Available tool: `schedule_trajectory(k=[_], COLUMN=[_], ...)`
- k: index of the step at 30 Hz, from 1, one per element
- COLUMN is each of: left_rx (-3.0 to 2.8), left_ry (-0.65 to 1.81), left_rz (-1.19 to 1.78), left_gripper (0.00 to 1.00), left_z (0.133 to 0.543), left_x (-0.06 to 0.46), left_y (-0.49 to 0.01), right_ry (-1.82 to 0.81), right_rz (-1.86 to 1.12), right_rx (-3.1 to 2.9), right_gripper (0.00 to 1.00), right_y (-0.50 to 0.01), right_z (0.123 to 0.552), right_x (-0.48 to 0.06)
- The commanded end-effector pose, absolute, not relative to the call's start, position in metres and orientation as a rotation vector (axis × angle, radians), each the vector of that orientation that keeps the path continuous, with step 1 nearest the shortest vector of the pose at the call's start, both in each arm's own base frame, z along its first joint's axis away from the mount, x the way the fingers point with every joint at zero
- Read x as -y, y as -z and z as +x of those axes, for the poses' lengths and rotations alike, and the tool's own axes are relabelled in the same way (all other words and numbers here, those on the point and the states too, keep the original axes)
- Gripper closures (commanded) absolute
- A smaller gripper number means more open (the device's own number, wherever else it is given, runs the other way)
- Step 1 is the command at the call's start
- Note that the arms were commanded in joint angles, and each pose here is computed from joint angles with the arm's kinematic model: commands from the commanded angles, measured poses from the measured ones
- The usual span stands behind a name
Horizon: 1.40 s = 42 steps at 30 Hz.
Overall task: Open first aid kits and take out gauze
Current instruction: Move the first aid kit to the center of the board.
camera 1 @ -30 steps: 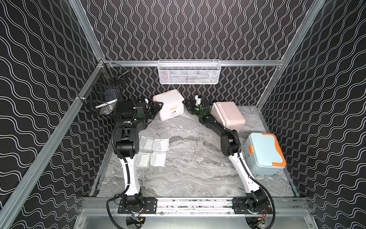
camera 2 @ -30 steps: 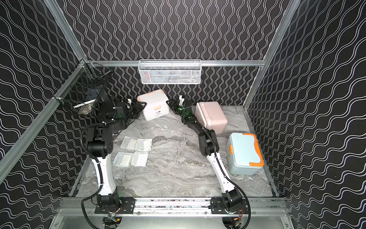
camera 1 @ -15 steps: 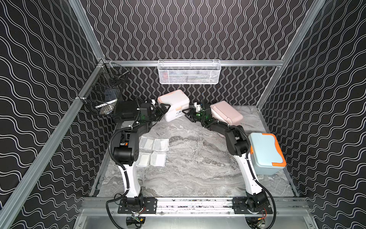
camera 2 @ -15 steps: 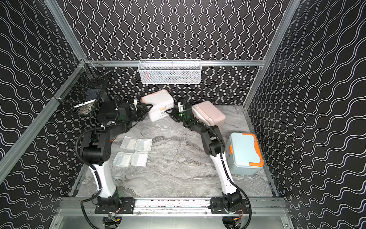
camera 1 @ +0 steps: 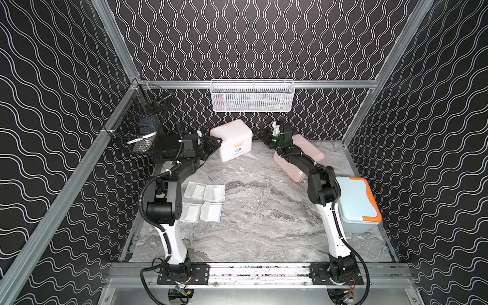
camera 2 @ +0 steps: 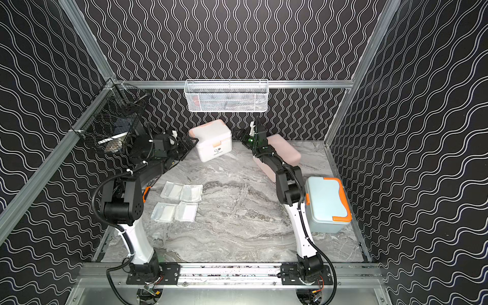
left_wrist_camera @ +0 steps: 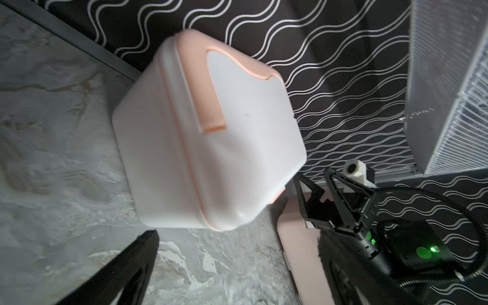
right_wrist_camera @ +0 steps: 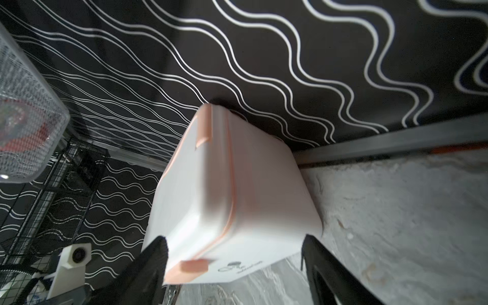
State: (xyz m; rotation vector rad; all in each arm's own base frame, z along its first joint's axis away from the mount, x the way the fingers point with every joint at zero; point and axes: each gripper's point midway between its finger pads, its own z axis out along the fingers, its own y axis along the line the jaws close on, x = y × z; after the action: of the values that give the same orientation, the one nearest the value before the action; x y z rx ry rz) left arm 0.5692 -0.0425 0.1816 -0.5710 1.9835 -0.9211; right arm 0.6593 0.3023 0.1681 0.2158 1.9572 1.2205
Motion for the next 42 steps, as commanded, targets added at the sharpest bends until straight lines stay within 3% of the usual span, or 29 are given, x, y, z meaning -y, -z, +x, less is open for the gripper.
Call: schedule_trajectory(k=[1, 22, 31, 42], left_rx=[-2.001, -2.022, -2.03, -2.04], left_ry=[0.892, 1.059, 1.104, 1.135], left_rz=[-0.557, -0.482, -0.459, -0.406], left_gripper=[0.01, 0.01, 0.01, 0.01], left_z=[0.578, 0.616, 0.61, 0.579], left_x=[0.037, 0.054, 0.065, 0.091], left_y=[-0.177, -0.157, -0.158, -0.174], right_ry=[-1.239, -1.397, -1.423, -1.435], right_rz=[0.205, 0.13, 0.038, -0.006], right_rx=[-1.922, -1.729, -1.775, -1.826], right_gripper=[0.17, 0.21, 0.35, 0.4], right_y=[-0.173, -0.181, -0.187, -0.203], right_z=[0.669, 0.674, 0.647, 0.602], right_x=[-0.31, -0.353, -0.375, -0.37])
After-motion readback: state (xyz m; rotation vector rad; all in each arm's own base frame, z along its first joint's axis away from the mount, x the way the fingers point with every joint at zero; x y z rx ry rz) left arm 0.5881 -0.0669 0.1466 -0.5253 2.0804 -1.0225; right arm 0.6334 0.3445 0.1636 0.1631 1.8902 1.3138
